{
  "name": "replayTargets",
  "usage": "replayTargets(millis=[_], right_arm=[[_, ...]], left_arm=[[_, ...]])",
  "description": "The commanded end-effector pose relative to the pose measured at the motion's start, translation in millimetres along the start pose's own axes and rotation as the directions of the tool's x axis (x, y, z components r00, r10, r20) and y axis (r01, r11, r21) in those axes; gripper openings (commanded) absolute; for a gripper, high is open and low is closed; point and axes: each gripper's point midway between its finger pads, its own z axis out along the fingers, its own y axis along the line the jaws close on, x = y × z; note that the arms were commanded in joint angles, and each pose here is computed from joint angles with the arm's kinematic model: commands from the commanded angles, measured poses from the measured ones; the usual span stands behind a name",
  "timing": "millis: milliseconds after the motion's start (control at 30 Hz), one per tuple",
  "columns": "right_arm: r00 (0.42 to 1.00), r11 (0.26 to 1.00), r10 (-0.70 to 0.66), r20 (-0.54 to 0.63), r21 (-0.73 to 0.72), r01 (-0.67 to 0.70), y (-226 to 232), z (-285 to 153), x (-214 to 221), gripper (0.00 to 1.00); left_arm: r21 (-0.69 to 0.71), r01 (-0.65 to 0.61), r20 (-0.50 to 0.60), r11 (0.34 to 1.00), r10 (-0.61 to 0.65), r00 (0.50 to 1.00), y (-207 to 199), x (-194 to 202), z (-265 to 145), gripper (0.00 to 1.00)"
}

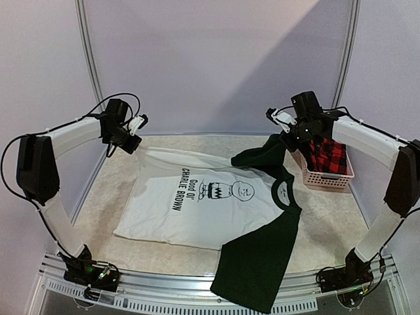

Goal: Fold and stack the mixed laundry pile
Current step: Fold the flattened T-shirt at the center of the board.

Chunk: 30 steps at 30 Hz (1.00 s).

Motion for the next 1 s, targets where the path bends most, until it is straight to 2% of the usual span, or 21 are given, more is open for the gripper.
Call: replayTargets(millis=[0, 267, 400, 633, 967], right_arm=[[0.999, 0.998, 0.033, 0.015, -0.046, -0.032, 14.2, -21.7, 4.2, 0.00], [0.998, 0.998, 0.053, 0.034, -0.038, -0.052, 15.7, -46.9, 13.4, 0.00], [0.997, 0.999, 0.054, 0.046, -0.002, -0.054, 9.8, -60.8, 17.0, 0.00], [0.997, 0.995, 0.024, 0.067, 0.097, -0.030, -11.2, -80.4, 14.9, 0.00], [0.999, 0.998, 0.015, 0.050, 0.068, -0.018, -5.4, -91.2, 22.8, 0.00]], left_arm=[[0.035, -0.038, 0.030, 0.999, 0.037, 0.999, -9.6, -4.4, -1.2, 0.00], [0.106, -0.062, -0.028, 0.992, 0.065, 0.998, -41.9, 12.4, 21.2, 0.00], [0.061, -0.066, -0.029, 0.996, 0.068, 0.997, -37.7, 16.3, 21.9, 0.00], [0.009, -0.064, 0.028, 0.998, 0.064, 0.998, -25.9, -1.7, 13.4, 0.00], [-0.022, -0.084, 0.038, 0.996, 0.085, 0.996, -21.9, 0.9, 6.0, 0.00]])
